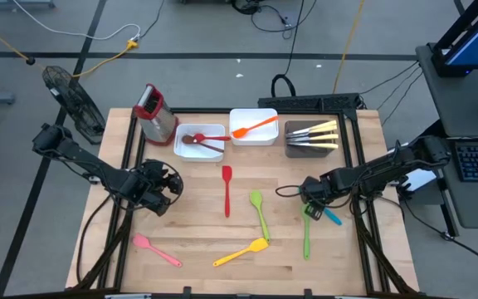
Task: Pick & Place Kitchen Items
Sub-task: Put the blue spatula into the right white bin
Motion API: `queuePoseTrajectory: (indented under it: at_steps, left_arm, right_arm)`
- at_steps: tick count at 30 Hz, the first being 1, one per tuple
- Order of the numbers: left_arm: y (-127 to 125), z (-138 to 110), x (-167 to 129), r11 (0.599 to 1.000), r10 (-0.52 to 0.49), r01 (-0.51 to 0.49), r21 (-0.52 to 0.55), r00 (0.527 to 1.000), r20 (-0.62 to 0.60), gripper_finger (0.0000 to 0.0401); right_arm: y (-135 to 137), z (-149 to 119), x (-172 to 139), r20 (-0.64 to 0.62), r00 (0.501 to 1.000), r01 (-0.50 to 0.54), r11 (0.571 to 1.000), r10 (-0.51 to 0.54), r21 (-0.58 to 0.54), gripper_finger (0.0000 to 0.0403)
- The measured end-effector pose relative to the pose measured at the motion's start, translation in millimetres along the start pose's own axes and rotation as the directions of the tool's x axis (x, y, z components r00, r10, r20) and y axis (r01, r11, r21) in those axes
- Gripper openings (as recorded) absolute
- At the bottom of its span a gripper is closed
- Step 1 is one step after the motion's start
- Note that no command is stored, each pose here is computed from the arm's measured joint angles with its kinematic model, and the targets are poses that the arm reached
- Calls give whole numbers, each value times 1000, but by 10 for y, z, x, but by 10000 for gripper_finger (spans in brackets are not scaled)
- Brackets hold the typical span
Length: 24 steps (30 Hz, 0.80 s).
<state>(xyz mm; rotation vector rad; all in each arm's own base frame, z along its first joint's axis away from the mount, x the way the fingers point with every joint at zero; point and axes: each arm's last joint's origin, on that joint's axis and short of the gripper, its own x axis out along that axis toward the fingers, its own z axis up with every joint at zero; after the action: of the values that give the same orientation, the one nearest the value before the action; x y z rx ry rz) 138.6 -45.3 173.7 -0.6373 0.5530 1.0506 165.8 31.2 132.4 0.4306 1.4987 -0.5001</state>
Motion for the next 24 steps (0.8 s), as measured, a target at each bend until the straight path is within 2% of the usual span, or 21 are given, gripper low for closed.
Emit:
queuePoseTrajectory:
  at_steps: [7, 10, 18, 24]
  left_arm:
    - [0, 0, 0, 1000, 0, 0, 0, 1000, 0, 219]
    - [-1, 0, 0, 1000, 0, 0, 0, 1000, 0, 220]
    - [-1, 1, -1, 1000, -1, 1, -4, 1000, 0, 220]
    - [0, 0, 0, 1000, 0, 0, -4, 1000, 1, 219]
  right_arm:
    - [-84, -88, 110, -35, 999, 45, 991, -41, 126, 38]
    - [-83, -87, 111, -34, 999, 45, 990, -41, 137, 13]
    - [-69, -71, 95, -28, 999, 37, 991, -34, 129, 11]
    - [24, 42, -86, -3, 1000, 10, 997, -9, 77, 10]
